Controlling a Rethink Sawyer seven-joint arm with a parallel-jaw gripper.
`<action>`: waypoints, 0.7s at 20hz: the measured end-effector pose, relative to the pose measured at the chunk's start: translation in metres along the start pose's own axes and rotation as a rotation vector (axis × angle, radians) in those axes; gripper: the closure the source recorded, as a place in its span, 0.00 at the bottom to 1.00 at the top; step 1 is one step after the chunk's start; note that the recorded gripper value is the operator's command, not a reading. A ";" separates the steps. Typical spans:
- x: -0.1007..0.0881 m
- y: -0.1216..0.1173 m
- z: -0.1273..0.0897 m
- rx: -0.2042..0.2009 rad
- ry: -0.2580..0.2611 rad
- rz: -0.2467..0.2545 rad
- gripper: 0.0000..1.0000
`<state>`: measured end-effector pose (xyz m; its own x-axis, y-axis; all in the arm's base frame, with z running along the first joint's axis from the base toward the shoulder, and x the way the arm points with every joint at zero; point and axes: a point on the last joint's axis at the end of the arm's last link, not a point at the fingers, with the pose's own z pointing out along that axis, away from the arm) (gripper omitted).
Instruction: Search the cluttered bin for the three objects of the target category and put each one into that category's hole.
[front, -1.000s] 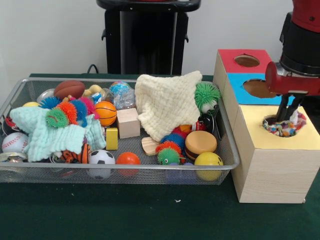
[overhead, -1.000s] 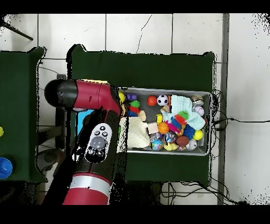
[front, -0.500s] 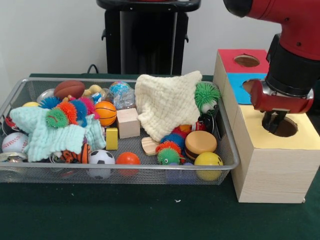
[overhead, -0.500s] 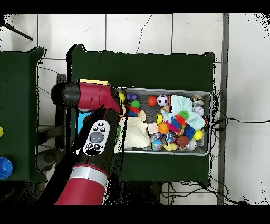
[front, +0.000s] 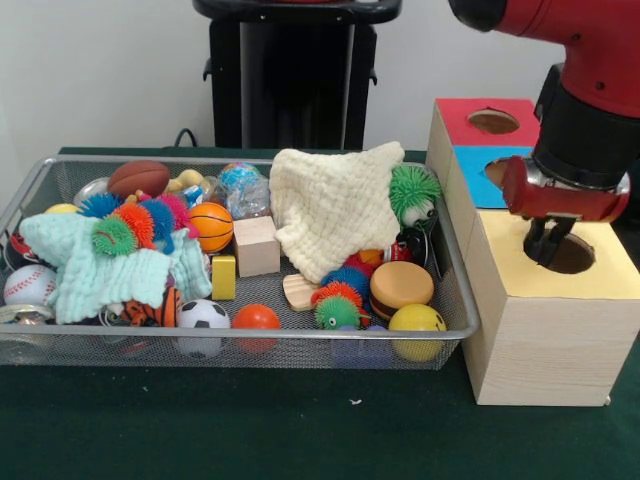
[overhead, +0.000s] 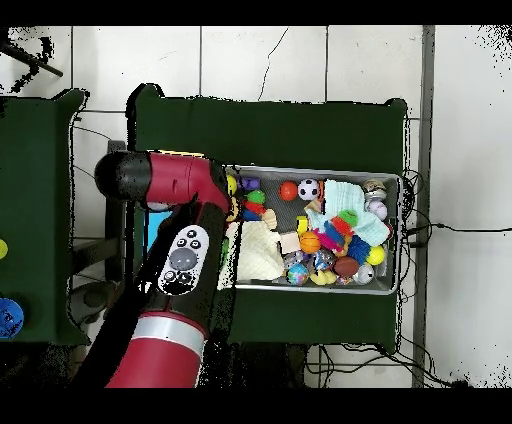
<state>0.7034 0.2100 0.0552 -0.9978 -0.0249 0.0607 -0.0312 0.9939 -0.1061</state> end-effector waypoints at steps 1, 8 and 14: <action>-0.001 0.000 -0.010 -0.007 0.014 0.001 1.00; -0.005 -0.023 -0.099 -0.078 0.167 0.028 1.00; -0.021 -0.075 -0.177 -0.112 0.167 0.077 1.00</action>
<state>0.7367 0.1556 0.2377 -0.9734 0.0600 0.2209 0.0602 0.9982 -0.0061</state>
